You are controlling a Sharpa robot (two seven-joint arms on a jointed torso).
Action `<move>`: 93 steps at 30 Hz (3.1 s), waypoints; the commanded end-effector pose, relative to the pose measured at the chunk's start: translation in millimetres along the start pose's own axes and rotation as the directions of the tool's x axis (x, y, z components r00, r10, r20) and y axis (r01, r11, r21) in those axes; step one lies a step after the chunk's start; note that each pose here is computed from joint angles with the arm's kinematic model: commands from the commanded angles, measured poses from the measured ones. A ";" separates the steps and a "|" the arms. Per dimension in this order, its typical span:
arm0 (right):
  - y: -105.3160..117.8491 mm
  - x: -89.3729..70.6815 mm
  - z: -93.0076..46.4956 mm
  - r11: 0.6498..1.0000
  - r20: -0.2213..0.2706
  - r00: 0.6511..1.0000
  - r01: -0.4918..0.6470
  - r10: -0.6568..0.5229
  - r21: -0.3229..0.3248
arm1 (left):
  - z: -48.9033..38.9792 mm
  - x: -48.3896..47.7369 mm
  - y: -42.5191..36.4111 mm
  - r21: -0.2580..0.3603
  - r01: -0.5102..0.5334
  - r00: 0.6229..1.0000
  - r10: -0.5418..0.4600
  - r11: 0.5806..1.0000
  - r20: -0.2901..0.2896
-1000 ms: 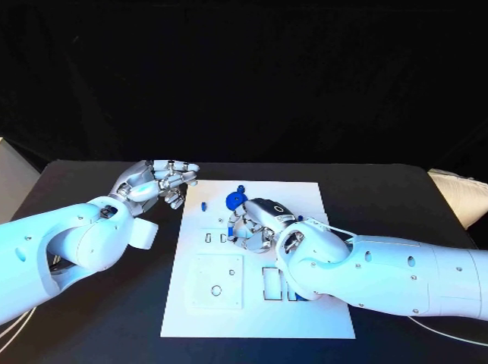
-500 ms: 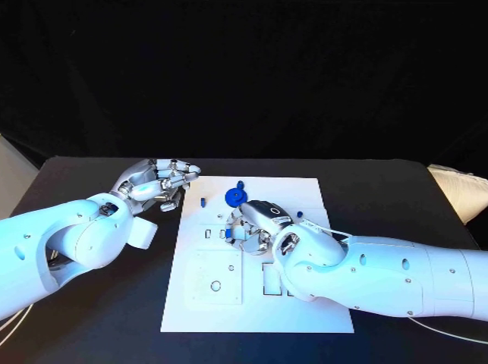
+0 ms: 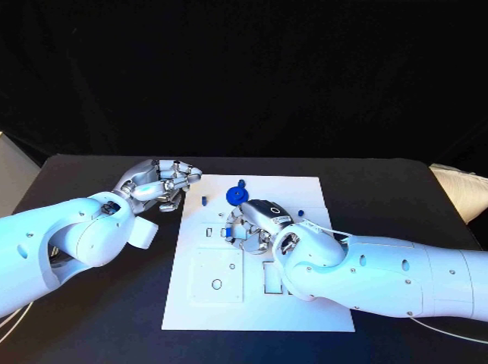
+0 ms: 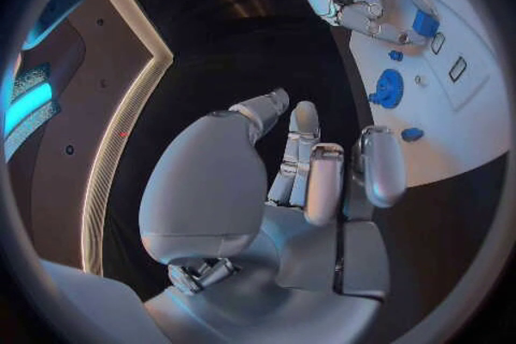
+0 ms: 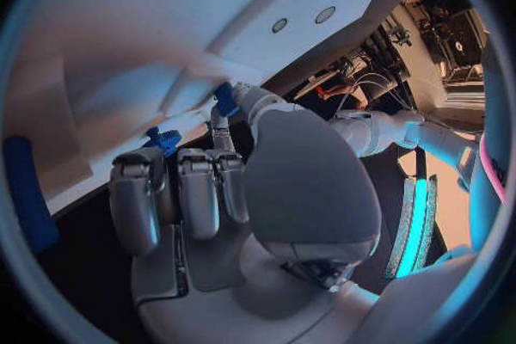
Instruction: Assemble the parts on the task board
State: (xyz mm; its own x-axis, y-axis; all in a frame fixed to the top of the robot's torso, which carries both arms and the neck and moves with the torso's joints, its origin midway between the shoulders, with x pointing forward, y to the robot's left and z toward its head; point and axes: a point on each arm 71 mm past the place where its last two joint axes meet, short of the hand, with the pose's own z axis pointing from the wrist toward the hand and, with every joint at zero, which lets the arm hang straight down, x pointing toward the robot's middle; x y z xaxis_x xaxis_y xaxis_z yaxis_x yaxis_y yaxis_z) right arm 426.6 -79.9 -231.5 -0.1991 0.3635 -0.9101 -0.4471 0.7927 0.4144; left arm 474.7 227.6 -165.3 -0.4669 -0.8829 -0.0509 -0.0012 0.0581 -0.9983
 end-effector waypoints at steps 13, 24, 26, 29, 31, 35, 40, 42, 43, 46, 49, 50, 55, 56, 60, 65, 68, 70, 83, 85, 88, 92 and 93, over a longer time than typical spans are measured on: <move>-1.4 4.4 -0.2 0.999 -0.021 0.999 0.032 -0.032 0.002 | 0.4 2.7 0.8 -0.012 -0.011 0.999 0.010 1.000 -0.033; -1.5 3.2 -0.2 1.000 -0.004 1.000 0.030 -0.030 0.000 | 0.9 2.5 1.7 -0.017 -0.012 0.999 0.011 1.000 -0.036; -1.3 2.9 -0.2 1.000 0.001 1.000 0.029 -0.029 -0.002 | 0.9 2.4 1.9 -0.018 -0.012 0.999 0.012 1.000 -0.037; -1.2 2.5 -0.2 1.000 0.007 1.000 0.028 -0.028 -0.003 | 1.0 2.4 2.2 -0.020 -0.012 0.999 0.012 1.000 -0.038; -1.2 2.4 -0.1 1.000 0.008 1.000 0.028 -0.028 -0.003 | 1.0 2.4 2.4 -0.020 -0.012 0.999 0.012 1.000 -0.038; -1.3 2.0 -0.1 1.000 0.012 1.000 0.026 -0.026 -0.004 | 1.1 2.4 2.7 -0.022 -0.013 0.999 0.012 1.000 -0.040; -0.5 0.8 -0.4 1.000 0.030 0.999 0.018 -0.018 -0.010 | 1.1 2.6 3.1 -0.025 -0.013 0.999 0.012 1.000 -0.042; -0.1 0.3 -0.6 1.000 0.036 0.999 0.016 -0.015 -0.014 | 1.2 2.7 3.3 -0.025 -0.016 0.999 0.015 1.000 -0.044; 0.1 0.1 -0.7 1.000 0.038 0.999 0.015 -0.014 -0.016 | 1.2 2.7 3.4 -0.026 -0.017 0.999 0.016 1.000 -0.045; 0.5 -0.5 -1.3 1.000 0.045 0.999 0.011 -0.010 -0.020 | 1.3 2.9 3.7 -0.028 -0.020 0.999 0.019 0.999 -0.048; 1.1 -1.4 -2.4 1.000 0.052 0.999 0.008 -0.006 -0.024 | 1.5 3.0 4.3 -0.032 -0.032 0.998 0.031 0.999 -0.050; 1.3 -1.7 -2.8 1.000 0.054 0.999 0.006 -0.005 -0.026 | 1.6 3.0 4.5 -0.034 -0.038 0.998 0.036 0.999 -0.051; 1.3 -4.8 -6.8 0.999 0.072 0.997 0.000 0.003 -0.038 | 2.1 2.7 7.7 -0.075 -0.102 0.994 0.099 0.992 -0.048; 0.9 -6.3 -8.7 0.999 0.073 0.997 -0.007 0.011 -0.051 | 2.4 2.4 10.2 -0.106 -0.129 0.991 0.125 0.986 -0.050; -0.8 -14.7 -12.1 0.991 0.064 0.996 -0.047 0.055 -0.122 | 3.6 3.9 18.5 -0.206 -0.209 0.977 0.195 0.956 -0.090; -6.5 -31.9 -12.6 0.974 0.046 0.990 -0.125 0.136 -0.188 | 4.0 9.7 29.1 -0.326 -0.319 0.944 0.266 0.890 -0.196; -15.8 -45.4 -11.3 0.963 0.045 0.974 -0.214 0.224 -0.165 | 5.0 14.0 35.0 -0.385 -0.402 0.910 0.315 0.831 -0.270; -27.0 -55.4 -9.0 0.944 0.050 0.945 -0.317 0.322 -0.092 | 7.6 16.6 36.8 -0.413 -0.455 0.885 0.347 0.789 -0.311; -86.1 -115.5 1.4 0.841 0.195 0.846 -0.525 0.497 0.133 | 35.5 31.8 26.3 -0.466 -0.662 0.749 0.495 0.587 -0.441; -91.7 -120.2 2.7 0.841 0.205 0.847 -0.521 0.490 0.146 | 41.3 36.0 24.3 -0.465 -0.685 0.729 0.513 0.561 -0.454; -96.7 -123.9 3.7 0.844 0.211 0.852 -0.513 0.479 0.158 | 47.8 42.0 22.6 -0.461 -0.710 0.704 0.532 0.532 -0.470; -100.3 -126.3 4.5 0.850 0.210 0.860 -0.500 0.465 0.167 | 54.8 49.8 21.2 -0.451 -0.743 0.669 0.554 0.493 -0.496; -100.8 -126.6 4.7 0.851 0.209 0.862 -0.497 0.462 0.169 | 56.2 51.2 21.1 -0.449 -0.751 0.660 0.558 0.484 -0.503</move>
State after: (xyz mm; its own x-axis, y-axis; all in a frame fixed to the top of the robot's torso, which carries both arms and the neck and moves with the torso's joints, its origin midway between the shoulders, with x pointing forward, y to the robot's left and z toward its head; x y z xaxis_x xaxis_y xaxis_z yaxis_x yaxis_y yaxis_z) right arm 500.8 -204.4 -156.4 -0.1646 0.7835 -0.5991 -0.1468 0.5812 0.8004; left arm 500.7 156.3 -188.7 -0.7366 -0.3932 -0.5503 -0.0663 0.8517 -0.5198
